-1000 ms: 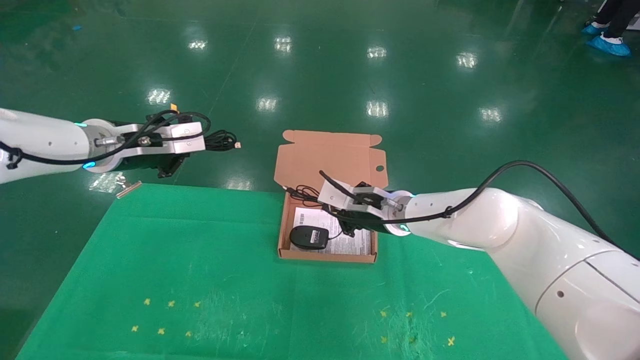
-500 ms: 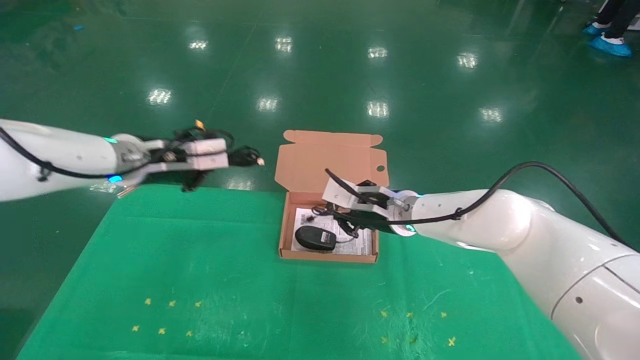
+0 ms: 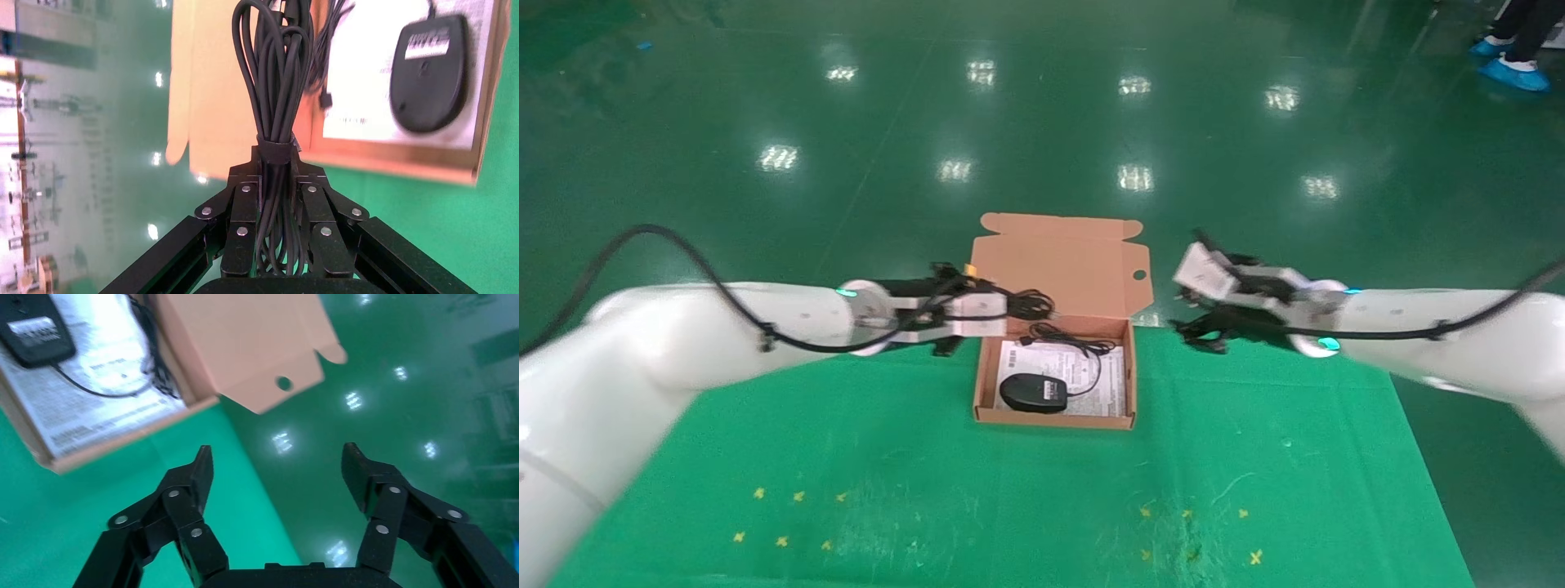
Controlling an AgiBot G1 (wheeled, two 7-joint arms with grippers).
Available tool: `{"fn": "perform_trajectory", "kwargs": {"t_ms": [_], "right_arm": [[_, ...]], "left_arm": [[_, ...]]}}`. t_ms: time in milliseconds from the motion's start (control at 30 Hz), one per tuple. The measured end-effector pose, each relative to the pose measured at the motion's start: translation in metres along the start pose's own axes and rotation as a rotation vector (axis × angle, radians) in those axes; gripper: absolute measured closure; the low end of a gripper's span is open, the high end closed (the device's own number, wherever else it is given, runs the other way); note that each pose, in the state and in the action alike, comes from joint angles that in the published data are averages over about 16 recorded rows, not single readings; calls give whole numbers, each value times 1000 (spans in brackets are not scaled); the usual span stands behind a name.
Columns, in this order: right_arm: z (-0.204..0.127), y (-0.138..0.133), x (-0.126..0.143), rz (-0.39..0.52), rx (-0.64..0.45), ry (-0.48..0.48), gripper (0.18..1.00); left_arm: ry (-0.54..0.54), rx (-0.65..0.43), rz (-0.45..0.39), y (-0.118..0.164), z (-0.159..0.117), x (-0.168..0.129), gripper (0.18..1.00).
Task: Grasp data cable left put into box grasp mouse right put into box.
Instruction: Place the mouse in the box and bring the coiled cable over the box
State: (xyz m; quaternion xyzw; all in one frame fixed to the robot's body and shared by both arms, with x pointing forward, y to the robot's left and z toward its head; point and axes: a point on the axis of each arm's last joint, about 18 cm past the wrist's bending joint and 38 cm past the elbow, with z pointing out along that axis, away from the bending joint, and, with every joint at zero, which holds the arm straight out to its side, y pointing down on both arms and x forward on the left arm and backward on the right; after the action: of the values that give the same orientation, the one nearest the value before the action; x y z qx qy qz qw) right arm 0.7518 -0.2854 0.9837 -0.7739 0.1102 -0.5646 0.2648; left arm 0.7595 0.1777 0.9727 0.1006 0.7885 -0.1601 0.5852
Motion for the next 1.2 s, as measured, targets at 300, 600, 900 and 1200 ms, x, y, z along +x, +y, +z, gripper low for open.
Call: {"fn": "perform_trajectory", "kwargs": {"t_ms": [300, 600, 900, 1200], "right_arm": [[-36, 31, 23, 16, -24, 51, 337], [-60, 49, 30, 20, -36, 78, 225], [-69, 56, 32, 18, -43, 91, 182], [-68, 55, 31, 18, -42, 90, 178]], "left_arm": [[28, 83, 42, -28, 26, 29, 928], [44, 150, 54, -44, 33, 45, 929], [56, 164, 47, -49, 35, 50, 921], [55, 162, 51, -48, 34, 50, 862]]}}
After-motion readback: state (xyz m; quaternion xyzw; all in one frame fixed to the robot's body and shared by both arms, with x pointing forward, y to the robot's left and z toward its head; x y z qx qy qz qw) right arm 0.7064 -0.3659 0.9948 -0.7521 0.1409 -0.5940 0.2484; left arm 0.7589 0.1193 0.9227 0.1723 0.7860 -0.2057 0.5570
